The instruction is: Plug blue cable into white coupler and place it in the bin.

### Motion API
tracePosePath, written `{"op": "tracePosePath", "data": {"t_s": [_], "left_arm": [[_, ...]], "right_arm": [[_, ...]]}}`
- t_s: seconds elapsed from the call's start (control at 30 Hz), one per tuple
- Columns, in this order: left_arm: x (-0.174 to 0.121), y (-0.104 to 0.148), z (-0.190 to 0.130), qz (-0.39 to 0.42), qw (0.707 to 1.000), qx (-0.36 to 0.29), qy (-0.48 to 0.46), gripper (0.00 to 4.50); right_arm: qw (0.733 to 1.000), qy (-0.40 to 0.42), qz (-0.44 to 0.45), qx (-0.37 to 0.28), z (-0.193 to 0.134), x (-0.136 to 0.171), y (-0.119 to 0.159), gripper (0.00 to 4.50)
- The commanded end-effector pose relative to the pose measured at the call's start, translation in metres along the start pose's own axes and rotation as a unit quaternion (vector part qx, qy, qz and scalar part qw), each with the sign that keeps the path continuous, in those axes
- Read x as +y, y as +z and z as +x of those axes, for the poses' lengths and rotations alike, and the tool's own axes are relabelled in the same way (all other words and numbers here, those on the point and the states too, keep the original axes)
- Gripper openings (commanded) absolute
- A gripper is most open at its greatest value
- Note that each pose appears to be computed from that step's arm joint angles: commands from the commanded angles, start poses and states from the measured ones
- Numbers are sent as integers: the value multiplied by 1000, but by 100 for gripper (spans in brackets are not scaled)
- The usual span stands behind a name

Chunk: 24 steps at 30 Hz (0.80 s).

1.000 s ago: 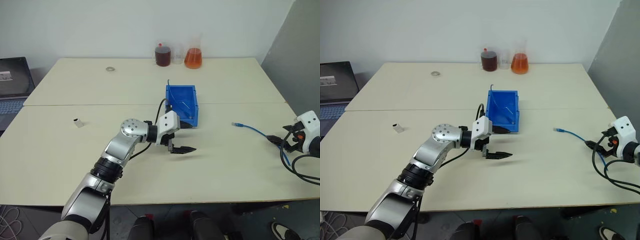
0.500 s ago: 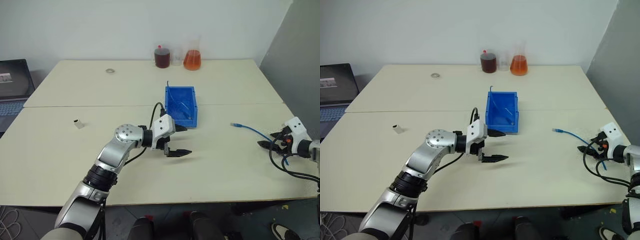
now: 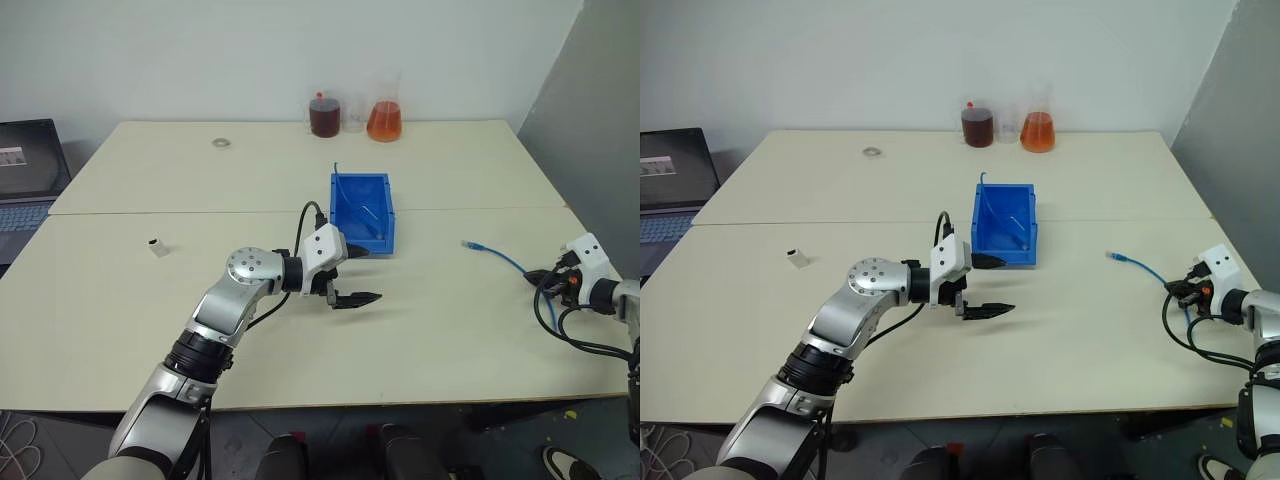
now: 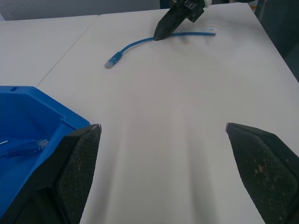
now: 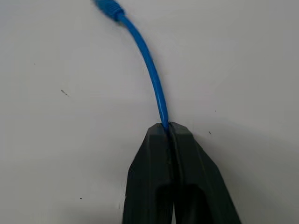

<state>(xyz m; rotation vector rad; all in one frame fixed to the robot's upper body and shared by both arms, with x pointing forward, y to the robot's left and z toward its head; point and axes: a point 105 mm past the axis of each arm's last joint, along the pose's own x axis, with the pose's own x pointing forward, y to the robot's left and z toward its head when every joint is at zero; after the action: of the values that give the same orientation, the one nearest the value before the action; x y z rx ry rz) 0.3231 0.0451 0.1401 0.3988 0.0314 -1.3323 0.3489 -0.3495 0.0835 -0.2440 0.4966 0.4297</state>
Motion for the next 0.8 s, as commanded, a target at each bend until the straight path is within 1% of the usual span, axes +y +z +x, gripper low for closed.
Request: {"op": "tracePosePath", "data": {"t_s": [0.03,0.13,0.17,0.27,0.33,0.4,0.53,0.67,0.8], "left_arm": [[3,17,-6,23,999,-25,19,450],[0,13,-15,14,999,-23,30,450],[-3,9,-23,9,999,-18,37,450],[-12,-9,-54,-11,997,4,70,450],[-17,-27,-79,-23,993,28,111,450],[-27,-40,-98,-42,988,43,143,450],[-52,-56,-114,-73,978,60,184,450],[-67,-57,-119,-98,967,50,230,450],[-64,-60,-130,-120,942,40,310,450]], "right_arm": [[999,24,-35,19,0,8,-4,4],[994,67,-87,11,-2,22,6,4],[991,88,-100,0,-3,31,14,4],[976,168,-132,-29,-12,65,41,4],[965,212,-152,-37,-13,88,54,4],[957,236,-162,-49,-7,108,64,4],[944,270,-174,-72,15,145,78,4],[936,284,-182,-102,44,186,95,4],[923,317,-188,-111,59,223,100,4]]}}
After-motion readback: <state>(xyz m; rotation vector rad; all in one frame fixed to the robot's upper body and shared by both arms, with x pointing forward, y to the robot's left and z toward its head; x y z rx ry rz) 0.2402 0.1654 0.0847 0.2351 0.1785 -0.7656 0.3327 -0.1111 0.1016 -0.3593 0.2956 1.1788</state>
